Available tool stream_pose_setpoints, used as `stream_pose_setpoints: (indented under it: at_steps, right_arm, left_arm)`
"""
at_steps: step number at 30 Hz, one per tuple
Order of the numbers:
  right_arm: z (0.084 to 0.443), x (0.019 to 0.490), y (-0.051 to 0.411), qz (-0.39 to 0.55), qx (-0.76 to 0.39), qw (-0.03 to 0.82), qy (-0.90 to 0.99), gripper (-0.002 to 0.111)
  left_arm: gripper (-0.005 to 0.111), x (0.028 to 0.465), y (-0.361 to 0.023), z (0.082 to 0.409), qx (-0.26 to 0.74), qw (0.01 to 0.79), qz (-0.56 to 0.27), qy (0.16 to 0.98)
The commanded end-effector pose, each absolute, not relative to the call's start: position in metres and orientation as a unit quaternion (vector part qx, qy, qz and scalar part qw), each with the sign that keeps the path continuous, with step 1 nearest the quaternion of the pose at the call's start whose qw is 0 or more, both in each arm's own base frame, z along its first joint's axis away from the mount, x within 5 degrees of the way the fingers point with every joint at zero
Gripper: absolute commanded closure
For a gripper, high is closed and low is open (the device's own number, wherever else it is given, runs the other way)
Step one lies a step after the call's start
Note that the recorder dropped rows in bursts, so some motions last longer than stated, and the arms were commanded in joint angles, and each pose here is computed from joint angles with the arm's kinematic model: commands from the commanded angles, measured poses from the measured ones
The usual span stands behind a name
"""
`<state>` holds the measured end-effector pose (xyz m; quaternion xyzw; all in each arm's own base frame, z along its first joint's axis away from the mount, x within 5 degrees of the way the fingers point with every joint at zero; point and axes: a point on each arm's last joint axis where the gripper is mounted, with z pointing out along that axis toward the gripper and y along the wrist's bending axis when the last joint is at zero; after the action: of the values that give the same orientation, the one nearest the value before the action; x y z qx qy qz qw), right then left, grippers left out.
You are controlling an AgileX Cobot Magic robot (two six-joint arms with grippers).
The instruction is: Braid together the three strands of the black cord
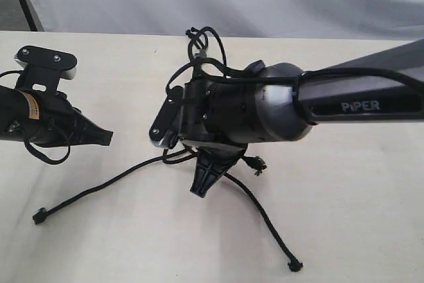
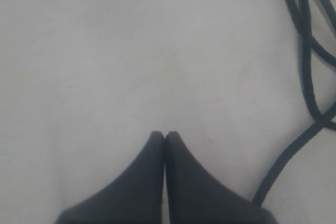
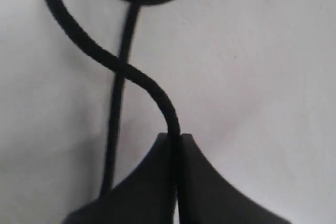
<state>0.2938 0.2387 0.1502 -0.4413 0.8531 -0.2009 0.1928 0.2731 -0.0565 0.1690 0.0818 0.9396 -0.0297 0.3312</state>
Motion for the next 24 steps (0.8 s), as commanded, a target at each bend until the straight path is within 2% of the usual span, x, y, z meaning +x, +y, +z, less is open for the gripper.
stream_pose_setpoints:
  at_steps: [1,7,12,17,20,24]
  right_arm:
    - [0.128,0.314,0.22,-0.205,-0.425,0.175,0.864,0.109]
    - [0.101,0.313,0.215,-0.189,-0.395,0.127,0.89,0.109]
    - [0.093,0.281,0.241,-0.121,-0.404,0.068,0.904,0.109]
    - [0.11,0.231,0.286,-0.068,-0.508,0.06,0.857,0.109]
    - [0.131,0.205,0.308,-0.06,-0.565,0.102,0.816,0.109]
    - [0.161,0.205,0.309,-0.081,-0.579,0.161,0.795,0.109]
  left_arm:
    - [0.107,0.271,-0.056,0.17,0.074,0.332,-0.032,0.94]
    - [0.107,0.272,-0.056,0.171,0.075,0.336,-0.034,0.938]
    - [0.107,0.273,-0.057,0.172,0.075,0.345,-0.037,0.935]
    - [0.107,0.273,-0.057,0.172,0.075,0.345,-0.037,0.935]
    - [0.107,0.273,-0.057,0.172,0.075,0.345,-0.037,0.935]
    - [0.107,0.272,-0.056,0.171,0.075,0.338,-0.034,0.937]
